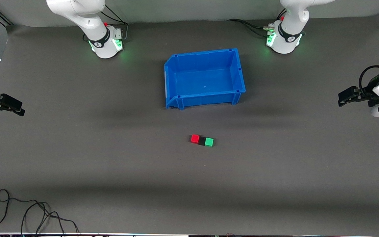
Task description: Attach green and red cubes to black cube
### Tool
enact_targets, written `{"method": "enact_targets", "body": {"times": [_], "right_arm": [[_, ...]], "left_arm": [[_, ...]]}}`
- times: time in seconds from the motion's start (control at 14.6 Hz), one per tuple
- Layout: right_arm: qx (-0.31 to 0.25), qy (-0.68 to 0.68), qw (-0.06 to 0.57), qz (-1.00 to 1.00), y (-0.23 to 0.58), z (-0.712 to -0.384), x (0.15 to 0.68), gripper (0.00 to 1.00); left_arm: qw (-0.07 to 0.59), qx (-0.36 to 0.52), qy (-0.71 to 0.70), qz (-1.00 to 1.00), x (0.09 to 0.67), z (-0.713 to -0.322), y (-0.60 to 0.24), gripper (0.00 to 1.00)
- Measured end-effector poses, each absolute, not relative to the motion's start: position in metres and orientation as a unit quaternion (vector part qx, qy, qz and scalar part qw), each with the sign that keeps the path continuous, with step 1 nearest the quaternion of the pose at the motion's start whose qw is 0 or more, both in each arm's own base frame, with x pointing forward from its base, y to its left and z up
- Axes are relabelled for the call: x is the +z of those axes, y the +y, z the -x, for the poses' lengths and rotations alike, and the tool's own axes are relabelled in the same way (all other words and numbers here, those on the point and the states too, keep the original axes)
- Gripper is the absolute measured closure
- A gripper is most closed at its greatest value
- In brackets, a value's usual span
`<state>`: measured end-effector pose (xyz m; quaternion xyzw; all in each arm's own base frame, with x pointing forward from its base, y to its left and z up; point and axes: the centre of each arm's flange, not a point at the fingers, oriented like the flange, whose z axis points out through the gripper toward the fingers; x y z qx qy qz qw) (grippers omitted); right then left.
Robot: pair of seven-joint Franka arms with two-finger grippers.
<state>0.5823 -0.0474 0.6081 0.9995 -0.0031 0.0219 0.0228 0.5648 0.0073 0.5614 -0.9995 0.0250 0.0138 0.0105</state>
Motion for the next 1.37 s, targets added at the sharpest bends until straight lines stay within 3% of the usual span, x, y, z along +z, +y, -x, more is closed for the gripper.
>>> {"method": "enact_targets", "body": {"times": [0.55, 1.37], "right_arm": [[-0.017, -0.013, 0.006, -1.0, -0.036, -0.57, 0.605, 0.0], [-0.021, -0.02, -0.02, -0.999, -0.034, -0.569, 0.601, 0.0]], "left_arm": [[0.011, 0.013, 0.022, 1.0, 0.557, -0.569, 0.012, 0.0], [0.009, 0.013, 0.025, 1.0, 0.553, -0.578, 0.011, 0.0]]}}
